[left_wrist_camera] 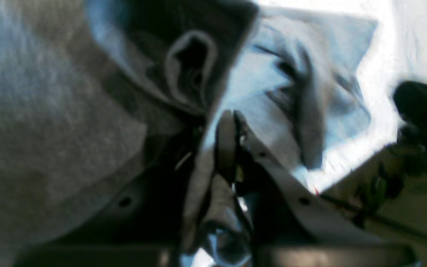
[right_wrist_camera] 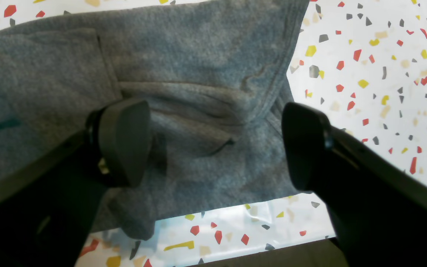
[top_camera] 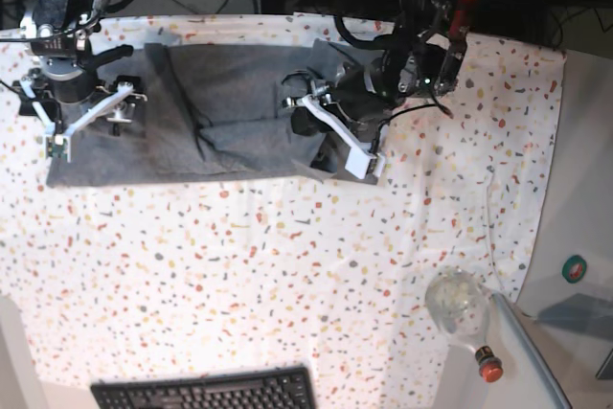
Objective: Layout the t-shirt on the table in an organized manner, then fold the t-shirt properly
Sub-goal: 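Fold the strip end with the left gripper toward the right gripper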
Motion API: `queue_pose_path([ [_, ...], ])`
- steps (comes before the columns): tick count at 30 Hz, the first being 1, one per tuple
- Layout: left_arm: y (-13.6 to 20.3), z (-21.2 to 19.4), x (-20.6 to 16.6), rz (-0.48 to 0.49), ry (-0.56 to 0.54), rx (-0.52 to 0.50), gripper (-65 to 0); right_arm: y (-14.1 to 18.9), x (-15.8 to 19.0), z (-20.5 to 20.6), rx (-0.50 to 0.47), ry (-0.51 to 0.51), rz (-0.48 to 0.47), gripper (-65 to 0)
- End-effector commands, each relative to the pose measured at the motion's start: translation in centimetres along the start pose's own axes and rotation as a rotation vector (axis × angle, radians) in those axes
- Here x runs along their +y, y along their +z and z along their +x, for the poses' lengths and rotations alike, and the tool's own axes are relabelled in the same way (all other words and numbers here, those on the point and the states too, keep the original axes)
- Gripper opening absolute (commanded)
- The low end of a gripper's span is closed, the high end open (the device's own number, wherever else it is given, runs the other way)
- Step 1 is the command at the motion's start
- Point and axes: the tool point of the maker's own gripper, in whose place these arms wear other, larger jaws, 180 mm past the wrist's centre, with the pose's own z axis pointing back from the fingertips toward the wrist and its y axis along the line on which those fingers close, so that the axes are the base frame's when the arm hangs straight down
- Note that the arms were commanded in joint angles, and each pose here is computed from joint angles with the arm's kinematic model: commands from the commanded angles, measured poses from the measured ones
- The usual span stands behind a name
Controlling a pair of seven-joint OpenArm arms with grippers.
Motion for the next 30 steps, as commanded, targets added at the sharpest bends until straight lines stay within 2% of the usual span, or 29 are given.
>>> queue_pose_path([
  [1,-0.3,1.2,-1.9,-0.056,-0.013,-0.025,-65.0,0.2,-0.4,1.0,-0.039,0.002,-0.012,-14.1],
  [15,-1.1,2.4,-3.1,-0.081,-0.042,-0.025,-65.0,-0.4,-0.3,0.4,-0.018,-0.002,-0.007,-14.1],
  [24,-1.1,2.2,-3.0,-0.080,-0.041,-0.020,-65.0,-0.5,-0.1,1.0,-0.031,-0.005,-0.005,-14.1],
  [30,-1.5,1.2,-4.3,-0.103,-0.083,0.012,-65.0,-0.7,-0.1,1.3,-0.035,-0.008,-0.004,-14.1],
])
